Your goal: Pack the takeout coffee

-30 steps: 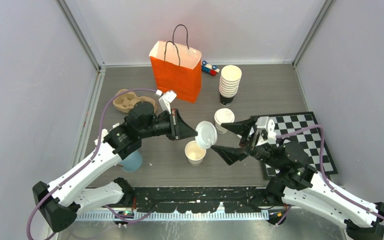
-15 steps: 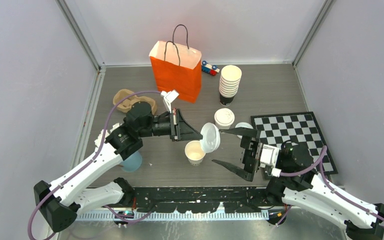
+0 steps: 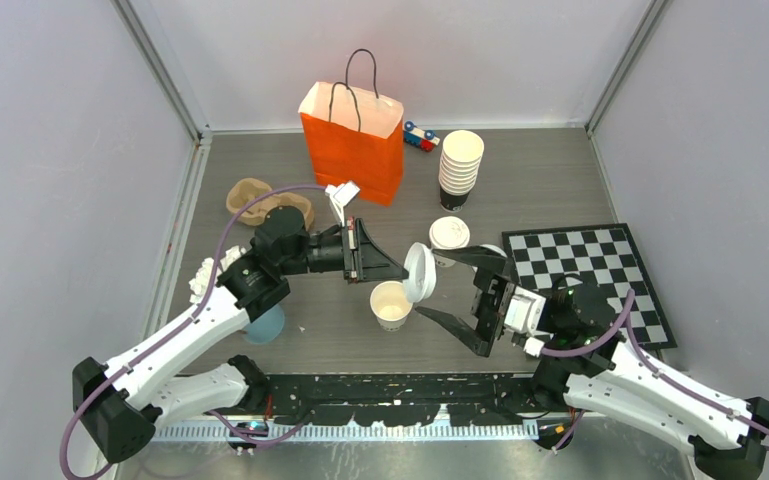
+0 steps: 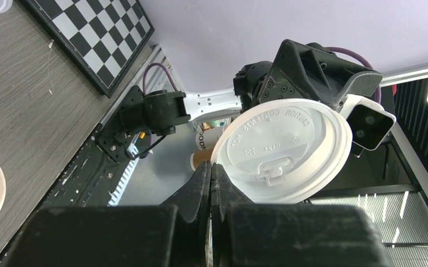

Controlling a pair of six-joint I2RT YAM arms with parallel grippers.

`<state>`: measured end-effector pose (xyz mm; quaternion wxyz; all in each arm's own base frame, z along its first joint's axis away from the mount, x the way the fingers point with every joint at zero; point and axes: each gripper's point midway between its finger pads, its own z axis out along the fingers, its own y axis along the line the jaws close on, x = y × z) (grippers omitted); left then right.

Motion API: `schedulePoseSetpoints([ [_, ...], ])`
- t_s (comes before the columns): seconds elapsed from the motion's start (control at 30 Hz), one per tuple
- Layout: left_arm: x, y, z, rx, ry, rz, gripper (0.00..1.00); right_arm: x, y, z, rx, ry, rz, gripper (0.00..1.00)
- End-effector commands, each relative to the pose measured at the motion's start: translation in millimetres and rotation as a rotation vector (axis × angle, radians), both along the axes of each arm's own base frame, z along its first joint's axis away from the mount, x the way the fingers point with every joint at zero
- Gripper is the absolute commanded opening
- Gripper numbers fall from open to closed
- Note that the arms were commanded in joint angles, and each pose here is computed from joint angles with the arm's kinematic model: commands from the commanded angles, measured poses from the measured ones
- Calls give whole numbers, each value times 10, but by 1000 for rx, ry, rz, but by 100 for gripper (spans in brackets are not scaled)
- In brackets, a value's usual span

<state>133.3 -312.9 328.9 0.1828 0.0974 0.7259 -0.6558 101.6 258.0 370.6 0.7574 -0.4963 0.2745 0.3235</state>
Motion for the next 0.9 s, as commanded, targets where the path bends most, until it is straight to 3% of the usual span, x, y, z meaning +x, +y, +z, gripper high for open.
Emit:
schedulePoseSetpoints([
  [0.0,-47,4,181,-69,-47,-30,0,41,-14,189,45,-41,-30,95],
  [0.87,-81,10,207,-72,-16,-43,0,15,-30,5,-69,-74,-37,93],
])
